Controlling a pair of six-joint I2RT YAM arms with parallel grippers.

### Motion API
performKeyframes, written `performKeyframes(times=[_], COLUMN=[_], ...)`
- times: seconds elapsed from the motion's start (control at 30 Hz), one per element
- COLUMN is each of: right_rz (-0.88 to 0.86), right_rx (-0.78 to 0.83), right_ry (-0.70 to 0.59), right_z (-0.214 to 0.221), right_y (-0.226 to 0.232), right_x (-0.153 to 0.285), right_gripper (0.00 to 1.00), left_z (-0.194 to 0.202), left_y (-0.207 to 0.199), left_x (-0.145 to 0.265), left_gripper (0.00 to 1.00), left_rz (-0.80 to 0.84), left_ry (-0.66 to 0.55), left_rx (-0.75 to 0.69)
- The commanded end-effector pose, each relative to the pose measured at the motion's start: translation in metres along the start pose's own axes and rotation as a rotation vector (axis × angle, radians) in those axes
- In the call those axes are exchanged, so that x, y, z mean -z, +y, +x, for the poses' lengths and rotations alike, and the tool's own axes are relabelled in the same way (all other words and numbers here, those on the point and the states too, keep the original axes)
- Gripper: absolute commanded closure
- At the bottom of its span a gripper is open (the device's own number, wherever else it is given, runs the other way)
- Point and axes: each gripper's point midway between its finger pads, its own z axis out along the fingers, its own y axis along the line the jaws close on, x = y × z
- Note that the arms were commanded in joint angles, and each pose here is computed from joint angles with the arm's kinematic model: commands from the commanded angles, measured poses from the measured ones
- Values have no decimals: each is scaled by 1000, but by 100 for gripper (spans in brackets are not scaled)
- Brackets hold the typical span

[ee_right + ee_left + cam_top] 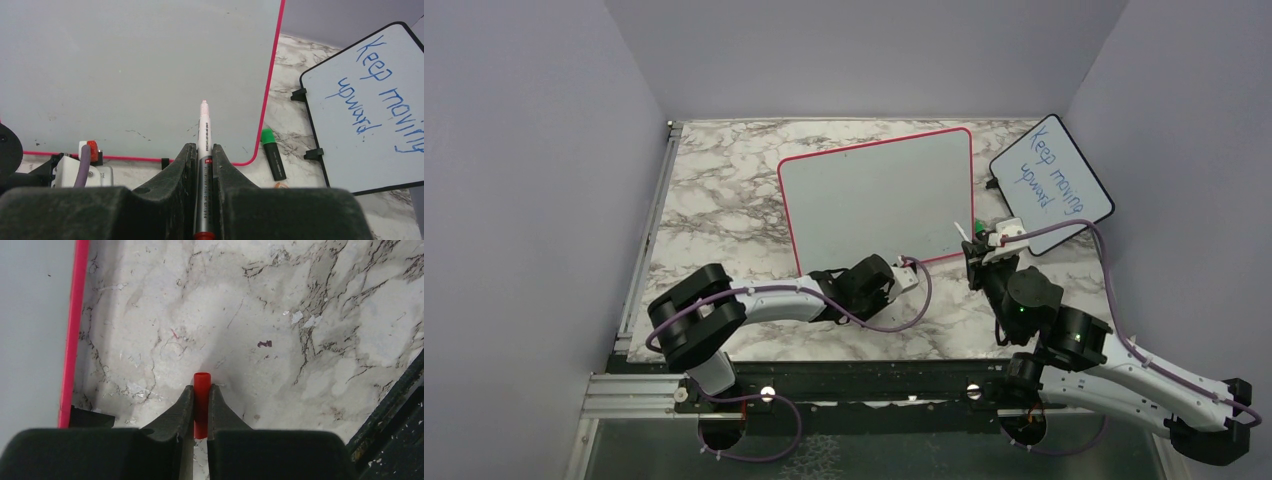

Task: Write a sentence on the whiteboard
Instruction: Place the pen cap at the center of the board.

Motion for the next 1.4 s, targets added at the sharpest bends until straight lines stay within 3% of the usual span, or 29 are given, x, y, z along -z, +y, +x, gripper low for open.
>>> performKeyframes(times=[0.0,0.1,0.37,0.43,0.53,0.73,1.0,1.17,1.37], right_rz=[21,13,0,-1,4,6,8,-13,-52], right_rx=[-30,-21,-48,-43,-39,-36,30,34,47], right_ry=[-25,-16,-25,-25,-22,-19,-8,-29,-35], right_z=[-4,-2,-6,-6,-6,-11,-15,-23,-29], right_y=[-2,-2,-1,-2,-3,-1,7,17,34], right_x=[-1,0,2,2,2,1,-8,-15,-24], right_gripper=[99,99,99,99,99,99,99,99,99], left_z=[0,-3,-32,-47,-68,-109,-132,-139,-151], left_y=[4,0,3,7,15,43,105,132,168], left_x=[-2,0,23,34,55,104,168,194,236], left_gripper=[88,76,58,43,36,3,1,1,1], left_rz=[-34,-20,-39,-62,-98,-247,-548,-576,-545], left_ry=[32,28,-55,-98,-161,-284,-358,-374,-562], left_rx=[-21,-21,-3,3,-1,3,124,207,367])
